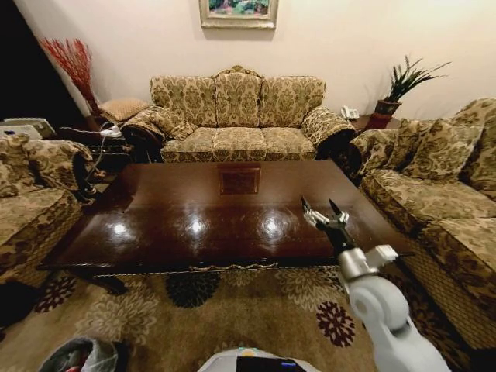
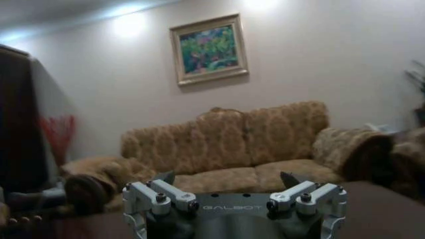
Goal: Move to the front of the table and place the trash on the table into the trash bin.
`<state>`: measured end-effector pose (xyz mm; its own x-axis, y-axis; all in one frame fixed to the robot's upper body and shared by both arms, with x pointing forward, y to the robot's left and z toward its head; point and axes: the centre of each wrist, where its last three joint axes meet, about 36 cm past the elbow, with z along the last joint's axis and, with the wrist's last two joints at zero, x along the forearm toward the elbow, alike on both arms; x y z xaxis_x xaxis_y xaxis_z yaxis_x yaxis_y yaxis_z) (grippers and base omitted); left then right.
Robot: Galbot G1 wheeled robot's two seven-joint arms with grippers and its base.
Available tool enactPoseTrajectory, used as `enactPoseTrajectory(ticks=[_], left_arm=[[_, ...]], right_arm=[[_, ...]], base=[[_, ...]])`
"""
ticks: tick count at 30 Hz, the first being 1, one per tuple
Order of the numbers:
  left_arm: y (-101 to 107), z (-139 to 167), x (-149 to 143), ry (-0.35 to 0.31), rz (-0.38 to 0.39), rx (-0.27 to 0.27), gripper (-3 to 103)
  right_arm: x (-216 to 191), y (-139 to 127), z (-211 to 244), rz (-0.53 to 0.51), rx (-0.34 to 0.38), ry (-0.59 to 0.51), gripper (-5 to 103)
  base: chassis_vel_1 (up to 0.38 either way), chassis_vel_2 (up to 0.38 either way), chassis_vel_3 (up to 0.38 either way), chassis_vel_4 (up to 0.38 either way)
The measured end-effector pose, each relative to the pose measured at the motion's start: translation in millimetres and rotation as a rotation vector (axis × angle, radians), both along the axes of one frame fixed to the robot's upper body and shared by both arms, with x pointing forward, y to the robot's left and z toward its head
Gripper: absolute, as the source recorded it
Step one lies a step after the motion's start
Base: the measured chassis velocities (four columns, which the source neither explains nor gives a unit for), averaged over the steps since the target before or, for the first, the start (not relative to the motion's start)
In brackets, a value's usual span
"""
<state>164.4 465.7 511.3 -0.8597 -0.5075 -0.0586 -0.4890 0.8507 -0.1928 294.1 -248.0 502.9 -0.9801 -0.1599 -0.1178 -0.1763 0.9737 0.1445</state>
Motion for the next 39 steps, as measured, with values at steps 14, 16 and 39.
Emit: enactPoseTrajectory(ticks=[14,16,39], left_arm=[[-120,24,57,-0.064,-0.57,0.042,100],[-120,23,57,-0.064,-0.567,0.043,100],[-117,20,57,-0.057,-0.547,0.04,100]], right_arm=[[-64,15,-20,-0.158,-0.077,-0.037,100],[-64,15,-20,-0.157,-0.077,-0.037,100],[-62,14,-20,-0.153,-0.073,-0.039,100]], base=[[0.0,0.0,0.0,0.0],[0.0,0.0,0.0,0.0],[0.0,0.0,0.0,0.0]])
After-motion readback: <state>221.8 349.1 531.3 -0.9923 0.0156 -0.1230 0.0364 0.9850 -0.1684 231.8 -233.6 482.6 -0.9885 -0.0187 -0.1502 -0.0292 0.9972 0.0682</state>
